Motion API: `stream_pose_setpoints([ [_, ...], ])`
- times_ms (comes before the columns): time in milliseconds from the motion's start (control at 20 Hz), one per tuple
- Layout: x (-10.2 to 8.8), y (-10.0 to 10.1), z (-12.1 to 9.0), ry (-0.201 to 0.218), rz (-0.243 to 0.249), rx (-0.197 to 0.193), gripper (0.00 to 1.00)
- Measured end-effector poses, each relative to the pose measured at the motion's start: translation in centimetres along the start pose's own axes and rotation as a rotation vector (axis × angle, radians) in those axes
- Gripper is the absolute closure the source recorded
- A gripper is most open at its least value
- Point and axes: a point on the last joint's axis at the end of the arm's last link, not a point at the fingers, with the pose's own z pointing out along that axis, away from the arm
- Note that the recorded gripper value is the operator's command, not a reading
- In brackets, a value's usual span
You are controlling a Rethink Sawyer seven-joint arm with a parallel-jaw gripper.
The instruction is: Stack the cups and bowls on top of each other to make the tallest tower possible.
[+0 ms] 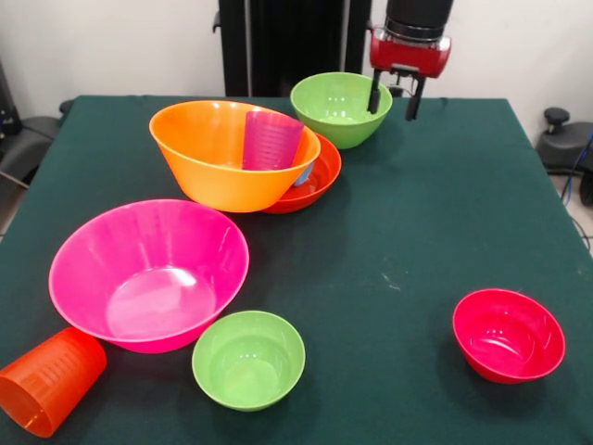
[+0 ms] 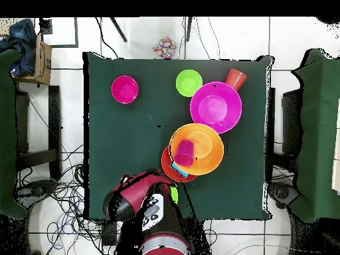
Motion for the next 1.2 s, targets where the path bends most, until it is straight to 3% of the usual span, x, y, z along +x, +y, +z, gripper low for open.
stream_pose_setpoints([
  [700, 1.4, -1.9, 1.6, 0.035, -0.01, 0.043, 0.0],
  [1200, 2.1, -2.7, 3.5, 0.015, -0.057, 0.064, 0.0],
])
